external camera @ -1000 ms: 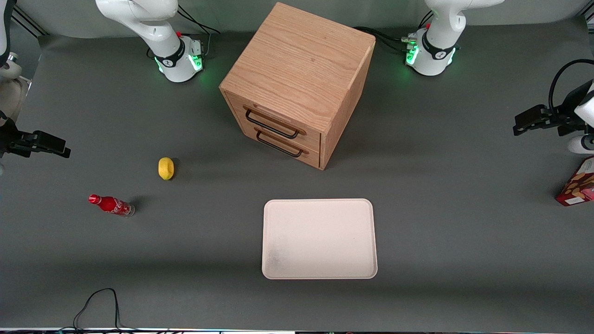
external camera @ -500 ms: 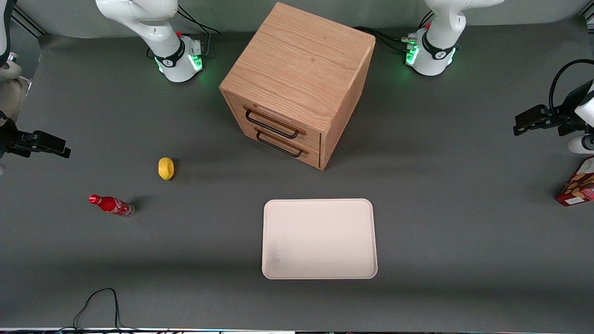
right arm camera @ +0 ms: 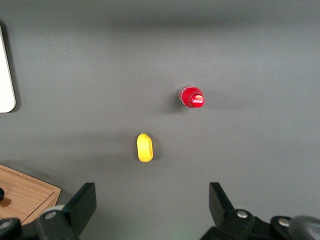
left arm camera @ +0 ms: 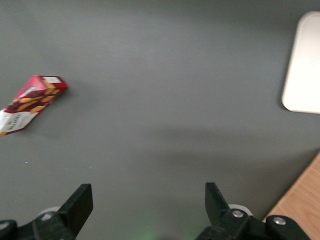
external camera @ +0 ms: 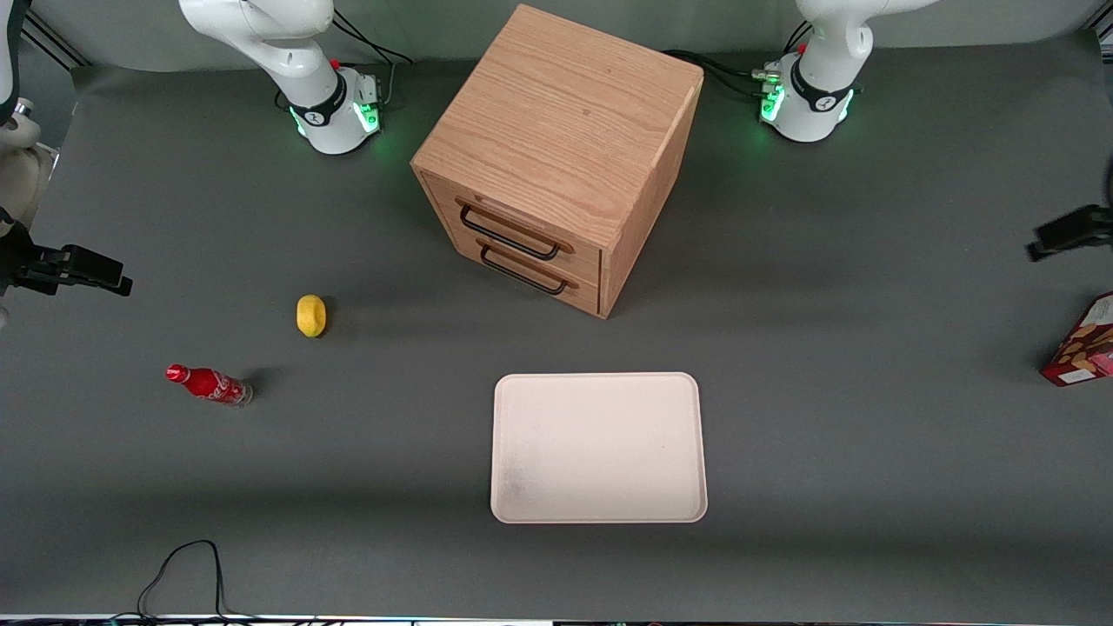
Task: Place red cookie box on tray
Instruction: 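Move the left gripper over the red plaid cookie box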
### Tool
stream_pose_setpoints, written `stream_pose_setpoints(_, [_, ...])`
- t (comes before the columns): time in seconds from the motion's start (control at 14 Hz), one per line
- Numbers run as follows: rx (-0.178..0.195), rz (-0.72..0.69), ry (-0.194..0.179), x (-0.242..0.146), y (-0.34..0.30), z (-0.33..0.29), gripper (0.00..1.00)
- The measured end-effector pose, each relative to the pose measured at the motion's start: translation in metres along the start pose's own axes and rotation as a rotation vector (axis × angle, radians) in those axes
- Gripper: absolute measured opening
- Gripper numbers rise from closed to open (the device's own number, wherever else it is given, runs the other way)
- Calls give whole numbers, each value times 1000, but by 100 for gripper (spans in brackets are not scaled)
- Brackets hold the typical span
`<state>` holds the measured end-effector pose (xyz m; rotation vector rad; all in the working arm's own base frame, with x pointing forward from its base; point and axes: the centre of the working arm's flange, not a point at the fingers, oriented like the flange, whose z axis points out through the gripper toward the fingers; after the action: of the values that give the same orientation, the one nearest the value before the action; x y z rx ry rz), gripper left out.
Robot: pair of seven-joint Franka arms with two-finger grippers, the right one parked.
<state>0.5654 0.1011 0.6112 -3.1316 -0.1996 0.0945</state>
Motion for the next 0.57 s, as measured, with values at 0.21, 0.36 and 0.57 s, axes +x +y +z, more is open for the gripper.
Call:
stream_pose_setpoints(0.21, [-7,39,3,10,-76,23,100])
stream_pose_setpoints(0.36, [-9,70,9,10,-133,38,100])
stream_pose_setpoints(0.57, [-2,147,32,-7,-231,58,100])
